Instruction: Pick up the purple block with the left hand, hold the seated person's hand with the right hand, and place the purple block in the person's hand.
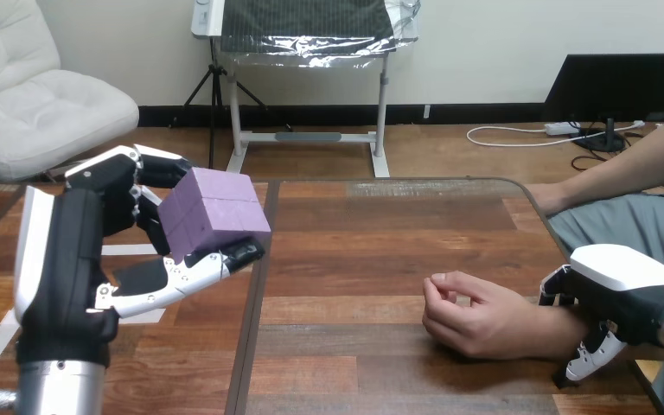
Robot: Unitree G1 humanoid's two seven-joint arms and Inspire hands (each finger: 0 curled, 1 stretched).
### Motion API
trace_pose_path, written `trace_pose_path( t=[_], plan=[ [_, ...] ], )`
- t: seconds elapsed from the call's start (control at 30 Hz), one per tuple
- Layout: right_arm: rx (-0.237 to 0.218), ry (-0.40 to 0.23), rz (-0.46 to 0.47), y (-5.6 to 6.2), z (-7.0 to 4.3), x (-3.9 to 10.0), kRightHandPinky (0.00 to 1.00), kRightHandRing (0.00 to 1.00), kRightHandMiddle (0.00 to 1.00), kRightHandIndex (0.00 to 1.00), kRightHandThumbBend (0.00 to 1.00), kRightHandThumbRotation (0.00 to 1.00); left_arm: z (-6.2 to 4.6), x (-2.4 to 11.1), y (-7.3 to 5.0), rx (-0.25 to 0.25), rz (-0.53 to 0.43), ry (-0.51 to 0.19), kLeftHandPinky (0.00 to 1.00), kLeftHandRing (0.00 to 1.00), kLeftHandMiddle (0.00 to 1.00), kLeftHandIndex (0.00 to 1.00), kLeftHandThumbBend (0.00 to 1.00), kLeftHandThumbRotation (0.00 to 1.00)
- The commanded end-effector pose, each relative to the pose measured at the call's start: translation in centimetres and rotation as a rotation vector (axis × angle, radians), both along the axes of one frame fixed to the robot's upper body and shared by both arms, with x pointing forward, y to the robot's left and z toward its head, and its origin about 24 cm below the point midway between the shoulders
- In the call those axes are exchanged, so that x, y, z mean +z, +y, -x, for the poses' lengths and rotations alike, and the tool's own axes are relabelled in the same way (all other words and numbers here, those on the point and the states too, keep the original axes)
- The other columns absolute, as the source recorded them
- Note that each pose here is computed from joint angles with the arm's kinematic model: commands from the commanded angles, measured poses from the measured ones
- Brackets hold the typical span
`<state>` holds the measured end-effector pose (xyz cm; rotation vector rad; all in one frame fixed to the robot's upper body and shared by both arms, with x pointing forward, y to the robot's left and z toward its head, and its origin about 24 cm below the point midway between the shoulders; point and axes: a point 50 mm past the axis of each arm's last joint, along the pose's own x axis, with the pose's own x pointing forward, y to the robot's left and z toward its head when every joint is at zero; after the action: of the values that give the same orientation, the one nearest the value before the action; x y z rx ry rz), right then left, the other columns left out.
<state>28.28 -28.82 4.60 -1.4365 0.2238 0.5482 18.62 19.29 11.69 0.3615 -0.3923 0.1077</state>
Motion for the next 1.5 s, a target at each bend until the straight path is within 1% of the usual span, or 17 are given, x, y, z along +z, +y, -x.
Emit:
trace_pose_path(
  t=[0.0,0.07,0.17,0.27,0.5,0.7,0.87,1.0,1.07,1.2,1.47],
  plan=[
    [0.01,0.046,-0.107,1.8,0.2,-1.9,0.34,0.41,0.49,0.54,0.82,0.03,-1.5,0.7,-0.4,-0.04,0.028,-0.056,0.22,0.28,0.34,0.39,0.49,0.0],
    [0.003,0.044,-0.12,1.9,0.1,-1.9,0.35,0.42,0.49,0.54,0.82,0.02,-1.7,0.5,-0.4,-0.042,0.033,-0.049,0.22,0.28,0.34,0.39,0.5,0.0],
    [0.014,0.022,-0.155,2.0,0.0,-1.5,0.36,0.43,0.49,0.54,0.83,0.01,-2.2,0.2,-0.4,-0.048,0.041,-0.038,0.22,0.28,0.34,0.4,0.5,0.0],
    [0.012,0.013,-0.17,2.2,-0.1,-1.2,0.37,0.44,0.5,0.54,0.83,0.01,-2.7,-0.2,-0.4,-0.06,0.044,-0.031,0.22,0.28,0.35,0.4,0.51,0.0],
    [0.004,-0.016,-0.222,2.4,-0.5,-0.5,0.39,0.44,0.5,0.55,0.82,0.01,-4.1,-1.3,-0.5,-0.082,0.076,0.021,0.22,0.29,0.36,0.41,0.51,0.0],
    [0.008,-0.04,-0.249,2.6,-0.8,0.3,0.4,0.46,0.51,0.55,0.81,0.03,-5.2,-2.1,-0.6,-0.09,0.075,0.057,0.23,0.3,0.36,0.41,0.53,0.0],
    [0.011,-0.058,-0.273,2.8,-1.0,0.8,0.42,0.47,0.52,0.55,0.81,0.05,-6.0,-2.6,-0.8,-0.096,0.066,0.072,0.24,0.3,0.37,0.42,0.54,0.0],
    [0.022,-0.079,-0.295,3.0,-1.1,1.5,0.42,0.48,0.52,0.55,0.81,0.06,-6.7,-3.2,-0.9,-0.106,0.079,0.096,0.24,0.31,0.38,0.43,0.54,0.0],
    [0.022,-0.083,-0.3,3.1,-1.2,1.7,0.42,0.48,0.52,0.55,0.81,0.07,-7.0,-3.3,-1.0,-0.106,0.077,0.103,0.25,0.31,0.38,0.43,0.55,0.0],
    [0.038,-0.115,-0.31,3.3,-1.2,2.2,0.43,0.48,0.52,0.55,0.82,0.07,-7.7,-3.7,-1.1,-0.108,0.064,0.116,0.25,0.31,0.38,0.43,0.56,0.0],
    [0.053,-0.129,-0.325,3.6,-1.3,3.1,0.43,0.48,0.52,0.55,0.82,0.08,-8.8,-4.3,-1.2,-0.106,0.057,0.142,0.27,0.33,0.4,0.44,0.57,0.0]
  ],
)
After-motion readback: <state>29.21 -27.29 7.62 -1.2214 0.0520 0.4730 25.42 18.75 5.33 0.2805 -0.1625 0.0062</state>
